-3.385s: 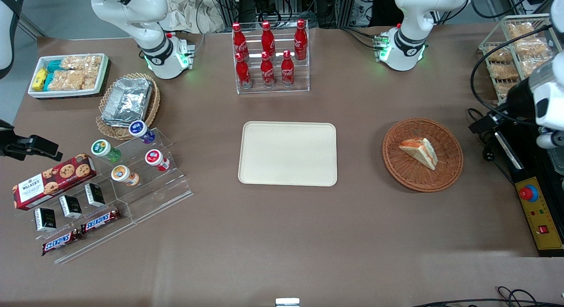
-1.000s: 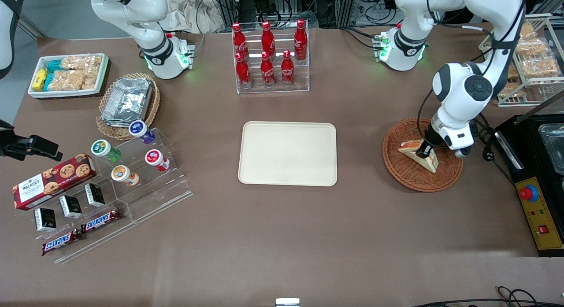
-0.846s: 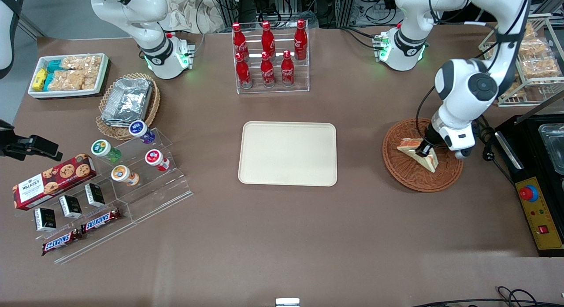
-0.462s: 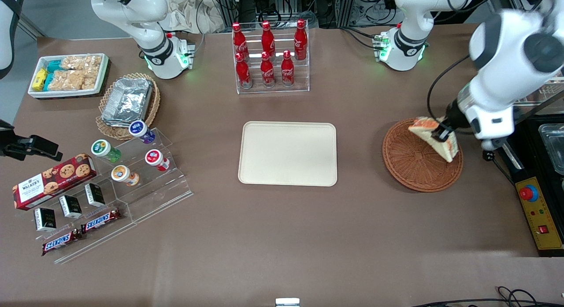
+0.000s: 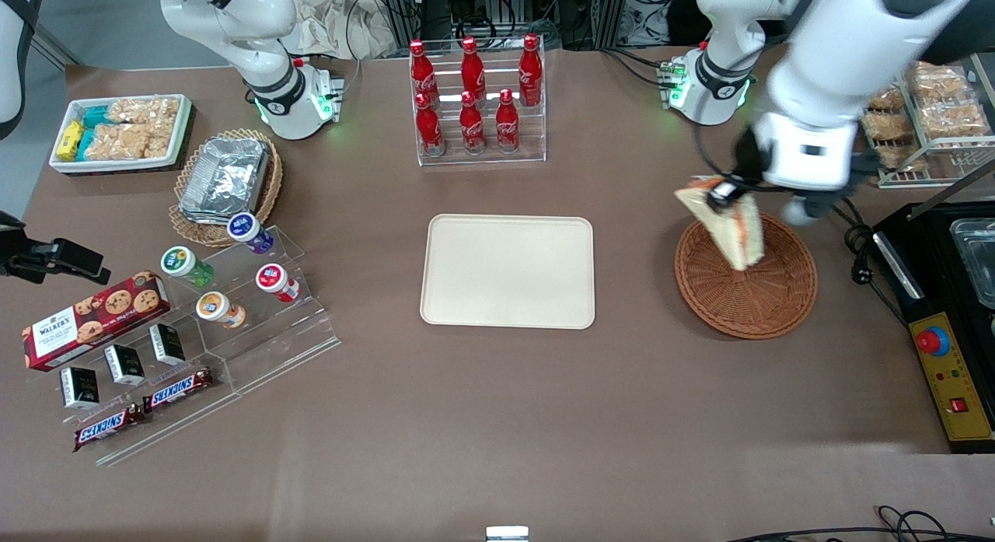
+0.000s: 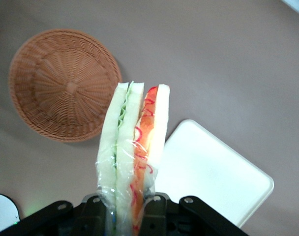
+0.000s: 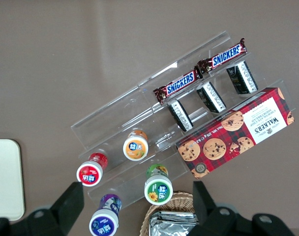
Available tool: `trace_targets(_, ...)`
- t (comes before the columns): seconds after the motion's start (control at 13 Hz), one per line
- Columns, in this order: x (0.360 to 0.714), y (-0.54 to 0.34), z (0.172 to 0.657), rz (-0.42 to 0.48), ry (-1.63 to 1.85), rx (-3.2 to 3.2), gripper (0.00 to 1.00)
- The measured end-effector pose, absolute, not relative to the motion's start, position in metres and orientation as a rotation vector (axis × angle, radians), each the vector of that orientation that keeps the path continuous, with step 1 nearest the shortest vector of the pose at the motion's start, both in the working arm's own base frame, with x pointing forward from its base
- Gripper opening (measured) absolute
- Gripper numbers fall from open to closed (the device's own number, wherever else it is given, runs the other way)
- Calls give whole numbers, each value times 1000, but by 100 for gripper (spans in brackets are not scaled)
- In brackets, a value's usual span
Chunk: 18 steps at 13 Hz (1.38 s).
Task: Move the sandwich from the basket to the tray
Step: 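Lift the sandwich out of the basket with the left gripper, then carry the sandwich over the cream tray and lower it onto the tray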
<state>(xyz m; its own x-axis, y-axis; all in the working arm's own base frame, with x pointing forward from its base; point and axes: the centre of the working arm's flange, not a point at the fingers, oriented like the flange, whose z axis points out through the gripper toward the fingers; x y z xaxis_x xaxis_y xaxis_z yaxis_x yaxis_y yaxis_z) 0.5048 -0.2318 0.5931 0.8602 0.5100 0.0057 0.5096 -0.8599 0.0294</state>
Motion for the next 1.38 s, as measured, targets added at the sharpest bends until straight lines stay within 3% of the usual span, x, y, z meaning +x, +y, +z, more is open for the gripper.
trace_targets(0.31,494,-305,544,-58,480,3073,21)
trace_targets(0.62,471,-371,424,25,304,3030,21)
trace_targets(1.0,454,-401,303,20,34,3139,21)
trace_targets(1.38,444,-410,228,-13,-113,3190,21)
